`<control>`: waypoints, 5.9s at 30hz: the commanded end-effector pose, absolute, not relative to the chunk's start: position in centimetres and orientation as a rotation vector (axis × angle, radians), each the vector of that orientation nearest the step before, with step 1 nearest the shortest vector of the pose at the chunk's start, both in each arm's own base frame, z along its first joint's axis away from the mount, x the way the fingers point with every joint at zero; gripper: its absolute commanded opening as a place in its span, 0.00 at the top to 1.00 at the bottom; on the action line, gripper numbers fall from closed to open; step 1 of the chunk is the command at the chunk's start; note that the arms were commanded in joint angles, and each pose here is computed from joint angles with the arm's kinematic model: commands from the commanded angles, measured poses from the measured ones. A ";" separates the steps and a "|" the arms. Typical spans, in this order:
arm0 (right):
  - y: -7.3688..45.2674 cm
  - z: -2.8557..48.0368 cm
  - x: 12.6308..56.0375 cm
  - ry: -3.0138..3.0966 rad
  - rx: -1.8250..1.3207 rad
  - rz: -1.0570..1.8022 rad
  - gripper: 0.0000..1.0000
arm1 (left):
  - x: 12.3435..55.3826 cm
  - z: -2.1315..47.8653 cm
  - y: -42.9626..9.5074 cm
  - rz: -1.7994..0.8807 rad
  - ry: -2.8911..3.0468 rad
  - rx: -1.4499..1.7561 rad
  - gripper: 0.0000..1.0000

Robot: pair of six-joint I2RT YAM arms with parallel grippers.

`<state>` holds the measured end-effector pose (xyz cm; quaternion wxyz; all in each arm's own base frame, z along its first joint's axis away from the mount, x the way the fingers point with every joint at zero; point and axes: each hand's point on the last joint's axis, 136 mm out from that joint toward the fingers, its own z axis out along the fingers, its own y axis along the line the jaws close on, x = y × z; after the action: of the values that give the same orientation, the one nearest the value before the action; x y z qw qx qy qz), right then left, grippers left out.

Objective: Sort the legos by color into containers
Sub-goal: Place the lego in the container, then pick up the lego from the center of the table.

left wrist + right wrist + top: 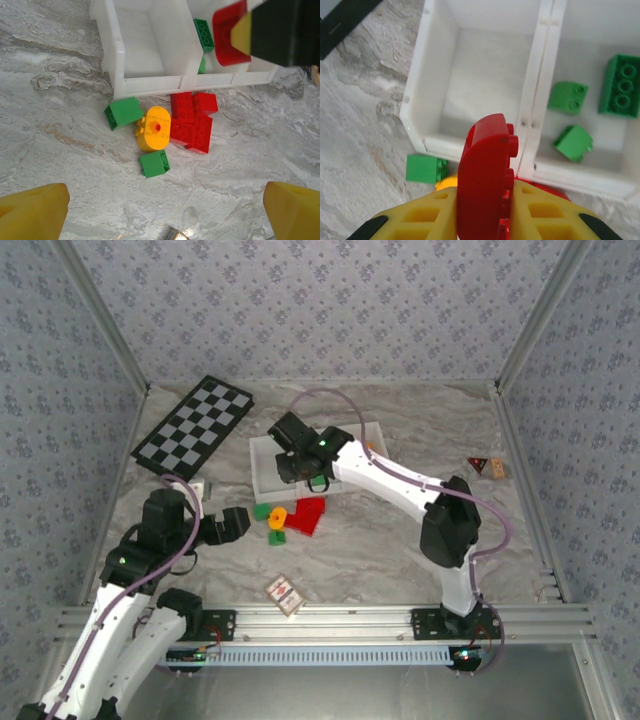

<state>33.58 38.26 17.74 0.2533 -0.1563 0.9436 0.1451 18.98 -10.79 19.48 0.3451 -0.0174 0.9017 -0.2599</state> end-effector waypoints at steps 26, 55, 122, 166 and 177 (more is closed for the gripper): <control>43.8 12.4 39.0 2.637 -0.502 0.633 0.51 | 19.4 19.8 -9.7 -0.630 2.309 -0.089 0.00; 15.3 26.3 31.5 2.307 -0.260 0.348 0.00 | 21.3 13.6 -26.0 -0.364 2.656 0.601 0.03; 9.3 22.8 31.4 2.360 0.007 0.384 0.00 | 24.6 4.3 -32.4 -0.261 2.852 0.265 0.31; 8.1 21.9 30.8 2.373 0.050 0.346 0.00 | 26.5 10.0 -30.5 -0.222 2.734 0.227 0.79; 8.0 21.4 31.1 2.370 0.067 0.359 0.00 | 32.6 15.6 -20.0 -0.135 2.646 -0.035 0.74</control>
<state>31.24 8.26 21.70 0.3642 0.0159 0.9208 0.1384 31.54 -22.62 14.64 0.2376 -0.0076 0.9684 -0.0749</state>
